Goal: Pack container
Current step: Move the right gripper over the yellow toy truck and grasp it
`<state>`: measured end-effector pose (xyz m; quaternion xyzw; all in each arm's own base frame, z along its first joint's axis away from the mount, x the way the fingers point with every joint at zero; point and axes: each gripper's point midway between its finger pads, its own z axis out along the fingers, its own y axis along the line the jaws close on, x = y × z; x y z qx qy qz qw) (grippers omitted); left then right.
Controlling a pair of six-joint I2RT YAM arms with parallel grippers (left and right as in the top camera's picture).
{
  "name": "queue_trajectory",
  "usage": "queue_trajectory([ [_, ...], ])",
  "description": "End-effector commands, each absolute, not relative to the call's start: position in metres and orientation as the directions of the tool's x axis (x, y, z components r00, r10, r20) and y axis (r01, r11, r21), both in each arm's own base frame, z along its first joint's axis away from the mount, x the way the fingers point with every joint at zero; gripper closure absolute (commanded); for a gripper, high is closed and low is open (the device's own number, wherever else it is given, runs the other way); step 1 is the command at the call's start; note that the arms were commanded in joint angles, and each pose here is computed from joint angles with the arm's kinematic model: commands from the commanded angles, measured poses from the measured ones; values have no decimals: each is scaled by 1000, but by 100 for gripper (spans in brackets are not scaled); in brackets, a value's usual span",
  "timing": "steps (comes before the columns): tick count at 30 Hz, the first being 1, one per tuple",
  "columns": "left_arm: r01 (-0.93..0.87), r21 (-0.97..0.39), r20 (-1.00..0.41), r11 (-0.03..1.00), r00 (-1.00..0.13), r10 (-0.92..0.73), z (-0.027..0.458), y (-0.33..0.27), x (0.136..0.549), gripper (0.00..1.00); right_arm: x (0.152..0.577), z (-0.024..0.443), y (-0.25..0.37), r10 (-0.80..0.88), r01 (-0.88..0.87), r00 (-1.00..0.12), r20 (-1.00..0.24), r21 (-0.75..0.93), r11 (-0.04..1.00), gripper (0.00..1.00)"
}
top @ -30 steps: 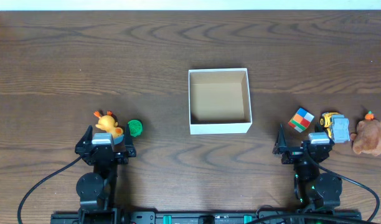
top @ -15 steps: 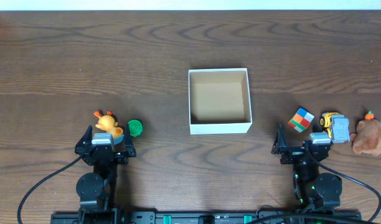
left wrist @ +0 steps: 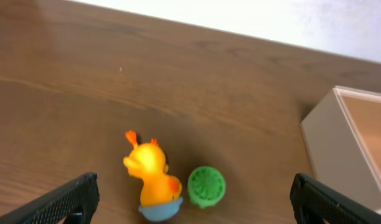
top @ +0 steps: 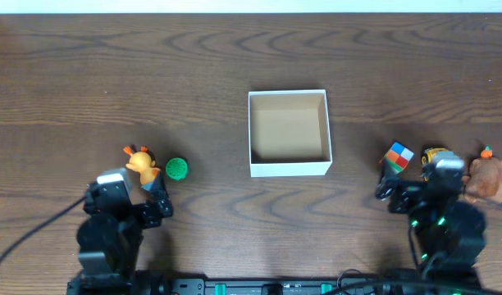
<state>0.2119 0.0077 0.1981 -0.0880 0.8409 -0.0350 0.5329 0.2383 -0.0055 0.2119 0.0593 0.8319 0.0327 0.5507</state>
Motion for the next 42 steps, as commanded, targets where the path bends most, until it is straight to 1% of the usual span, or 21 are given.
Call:
queue_trajectory([
  [1, -135, -154, -849, 979, -488, -201, 218, 9, 215, 2, 248, 231, -18, 100, 77, -492, -865, 71, 995, 1],
  [4, -150, -143, -794, 978, -573, -204, 222, 9, 218, 2, 253, 232, -27, 67, 46, -656, -752, 48, 998, 1],
  [7, -158, -136, -760, 978, -617, -205, 223, 9, 224, 2, 256, 232, -52, 129, 110, -792, -597, 67, 992, 1],
  [9, -161, -133, -746, 978, -633, -205, 220, 9, 227, 2, 260, 232, -61, 147, 119, -839, -524, 86, 989, 1],
  [11, -164, -130, -734, 978, -648, -206, 216, 9, 229, 2, 264, 228, -82, 192, 182, -875, -445, 66, 981, 1],
  [13, -165, -128, -726, 978, -656, -206, 214, 9, 230, 2, 266, 223, -106, 220, 242, -897, -383, -10, 970, 1],
  [15, -165, -128, -725, 978, -657, -206, 213, 9, 230, 2, 271, 220, -121, 230, 268, -903, -362, -56, 962, 1],
  [17, -165, -128, -725, 978, -657, -206, 213, 9, 230, 2, 275, 217, -125, 228, 267, -909, -349, -65, 962, 1],
  [21, -165, -128, -725, 978, -657, -206, 213, 9, 230, 2, 285, 208, -127, 75, 115, -942, -326, -104, 988, 1],
  [24, -165, -128, -725, 978, -657, -206, 213, 9, 230, 2, 292, 192, -125, 0, 27, -960, -280, -91, 995, 1],
  [29, -180, -114, -728, 977, -654, -206, 213, 13, 230, 2, 303, 154, -129, -31, -22, -981, -190, -53, 998, 1],
  [35, -187, -108, -729, 976, -653, -206, 213, 14, 230, 2, 311, 107, -135, -16, -16, -996, -88, -4, 1000, 1],
  [39, -187, -108, -729, 976, -653, -206, 213, 14, 230, 2, 306, 80, -138, 22, 22, -1000, -8, 34, 999, 1],
  [42, -187, -108, -729, 976, -653, -206, 213, 14, 230, 2, 303, 69, -141, 49, 50, -998, 24, 45, 998, 1],
])
